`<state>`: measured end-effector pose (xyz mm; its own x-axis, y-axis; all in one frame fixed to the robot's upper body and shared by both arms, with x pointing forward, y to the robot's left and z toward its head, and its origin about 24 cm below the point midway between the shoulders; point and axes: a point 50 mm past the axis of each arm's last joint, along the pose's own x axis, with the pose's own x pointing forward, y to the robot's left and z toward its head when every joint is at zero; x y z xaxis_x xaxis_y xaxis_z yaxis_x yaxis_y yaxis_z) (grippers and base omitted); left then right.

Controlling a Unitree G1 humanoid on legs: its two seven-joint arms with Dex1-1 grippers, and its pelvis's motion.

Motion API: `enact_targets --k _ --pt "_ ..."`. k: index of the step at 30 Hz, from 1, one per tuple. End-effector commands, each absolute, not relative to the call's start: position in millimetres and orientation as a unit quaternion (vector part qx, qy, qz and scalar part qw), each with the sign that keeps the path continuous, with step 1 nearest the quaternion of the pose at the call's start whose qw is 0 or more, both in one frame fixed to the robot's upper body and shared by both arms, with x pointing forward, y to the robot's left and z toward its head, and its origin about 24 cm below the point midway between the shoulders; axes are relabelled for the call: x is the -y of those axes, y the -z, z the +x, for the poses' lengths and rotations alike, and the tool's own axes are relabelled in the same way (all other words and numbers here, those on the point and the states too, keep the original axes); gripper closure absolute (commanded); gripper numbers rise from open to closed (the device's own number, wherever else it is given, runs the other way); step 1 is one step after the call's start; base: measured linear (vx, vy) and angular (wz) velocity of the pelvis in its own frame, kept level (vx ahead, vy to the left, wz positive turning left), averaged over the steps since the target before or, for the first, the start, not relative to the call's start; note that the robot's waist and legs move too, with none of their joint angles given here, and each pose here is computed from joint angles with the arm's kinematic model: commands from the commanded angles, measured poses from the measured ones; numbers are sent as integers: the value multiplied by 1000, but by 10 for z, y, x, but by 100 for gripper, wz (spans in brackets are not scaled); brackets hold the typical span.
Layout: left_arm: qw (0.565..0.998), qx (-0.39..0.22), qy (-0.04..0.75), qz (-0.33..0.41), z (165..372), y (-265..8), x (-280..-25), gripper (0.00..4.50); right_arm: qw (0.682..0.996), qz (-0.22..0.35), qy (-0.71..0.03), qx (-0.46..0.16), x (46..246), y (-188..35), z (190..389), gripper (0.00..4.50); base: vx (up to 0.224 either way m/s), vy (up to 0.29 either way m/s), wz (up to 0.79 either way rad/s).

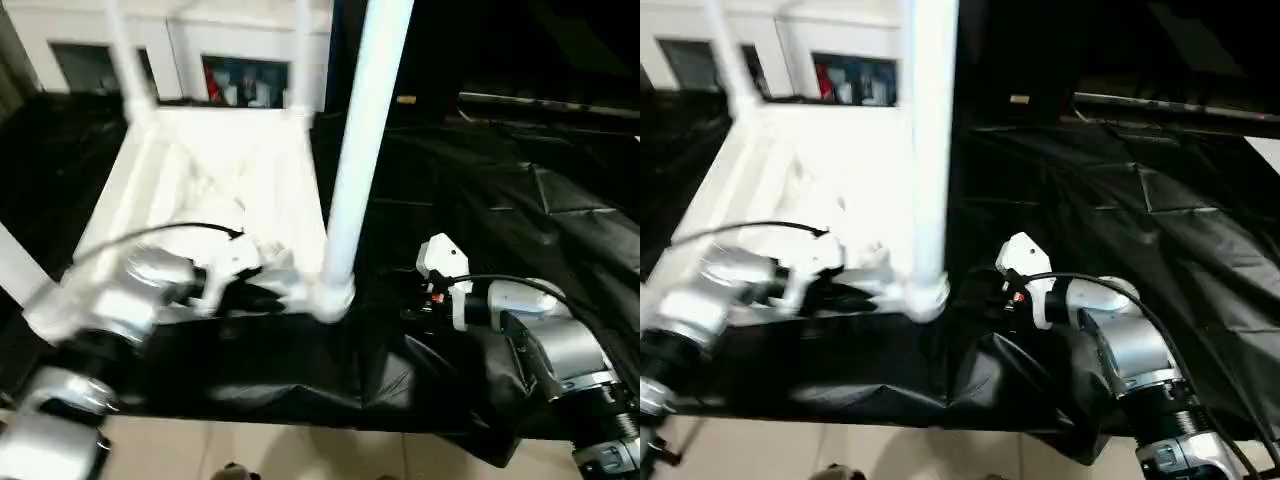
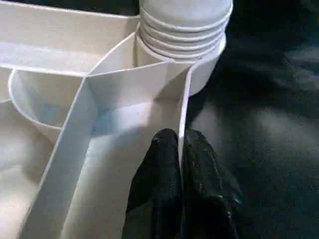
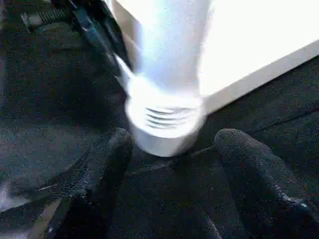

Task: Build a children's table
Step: Rotate table base, then rotate leg to tighten

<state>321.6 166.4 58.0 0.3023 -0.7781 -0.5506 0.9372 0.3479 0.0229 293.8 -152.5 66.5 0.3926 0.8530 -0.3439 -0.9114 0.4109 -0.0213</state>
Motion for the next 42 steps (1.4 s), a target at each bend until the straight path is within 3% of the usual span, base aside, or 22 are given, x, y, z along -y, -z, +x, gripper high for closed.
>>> enact_targets --k 1,5,13,17,21,23,28,35,42 --pt "836 -242 475 132 3202 -448 -1777 449 840 -106 -515 -135 1577 -652 2949 136 0 0 0" --pt "865 -229 428 127 3191 -379 -1616 450 861 -83 -490 -111 1590 -682 3013 120 0 0 0" --pt "835 -236 476 147 3035 -339 -1476 450 885 -67 -453 -87 1500 -687 3114 79 0 0 0" --pt "819 -248 492 158 2980 -341 -1490 450 874 -68 -472 -91 1431 -674 3107 79 0 0 0" --pt "767 -293 533 203 2860 -319 -1572 450 842 -84 -520 -118 1349 -644 3090 79 0 0 0" --pt "759 -303 538 207 2852 -341 -1602 450 816 -95 -555 -133 1326 -628 3042 79 0 0 0" --pt "752 -306 544 211 2864 -397 -1632 450 796 -115 -579 -138 1304 -622 3033 79 0 0 0" --pt "753 -293 549 214 2877 -432 -1608 450 824 -124 -540 -115 1228 -657 3209 79 0 0 0" --pt "747 -278 571 198 2848 -454 -1534 450 818 -120 -551 -111 1134 -628 3238 79 0 0 0"
